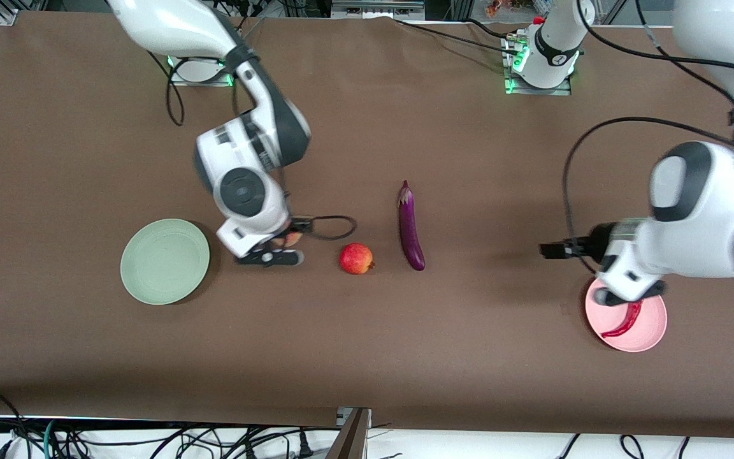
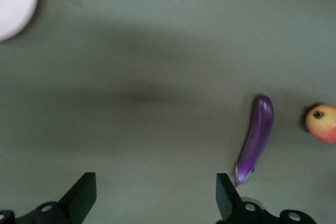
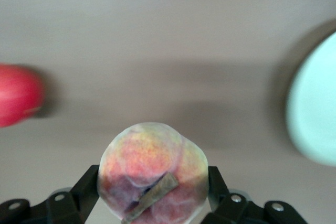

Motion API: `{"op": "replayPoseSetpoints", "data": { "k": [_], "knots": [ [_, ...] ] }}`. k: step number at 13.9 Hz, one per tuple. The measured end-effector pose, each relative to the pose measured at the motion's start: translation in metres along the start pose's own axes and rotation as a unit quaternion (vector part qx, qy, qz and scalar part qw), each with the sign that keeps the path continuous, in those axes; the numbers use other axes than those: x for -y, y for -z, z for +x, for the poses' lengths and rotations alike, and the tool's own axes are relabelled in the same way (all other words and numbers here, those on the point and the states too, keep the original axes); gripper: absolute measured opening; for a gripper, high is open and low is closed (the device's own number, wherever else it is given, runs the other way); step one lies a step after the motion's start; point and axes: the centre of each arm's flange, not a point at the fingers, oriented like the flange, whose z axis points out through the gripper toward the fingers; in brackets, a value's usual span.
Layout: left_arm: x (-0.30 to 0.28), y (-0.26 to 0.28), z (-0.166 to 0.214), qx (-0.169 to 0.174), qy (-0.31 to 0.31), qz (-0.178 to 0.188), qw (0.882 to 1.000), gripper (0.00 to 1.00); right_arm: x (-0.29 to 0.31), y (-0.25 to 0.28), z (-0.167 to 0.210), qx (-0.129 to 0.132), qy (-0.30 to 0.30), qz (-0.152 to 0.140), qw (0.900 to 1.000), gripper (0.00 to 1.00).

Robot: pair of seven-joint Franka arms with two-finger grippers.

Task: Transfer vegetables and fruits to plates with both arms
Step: 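Carry the peach to the green plate while the left gripper reaches the eggplant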

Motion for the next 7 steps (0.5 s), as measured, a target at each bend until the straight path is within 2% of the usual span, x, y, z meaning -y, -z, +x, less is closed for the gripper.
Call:
{"op": "replayPoseSetpoints", "data": {
  "k": [2, 7],
  "knots": [
    [-0.05, -0.04, -0.023, 0.014, 0.007, 0.021, 1.0, 1.0, -0.079, -0.001, 0.02, 0.005, 0.042, -0.014, 0.999, 0.86],
    [-0.142, -0.146, -0.074, -0.03, 0.037, 0.027, 0.998, 1.0, -0.237, -0.028, 0.041, 0.019, 0.103, 0.001, 0.994, 0.86]
  ]
}}
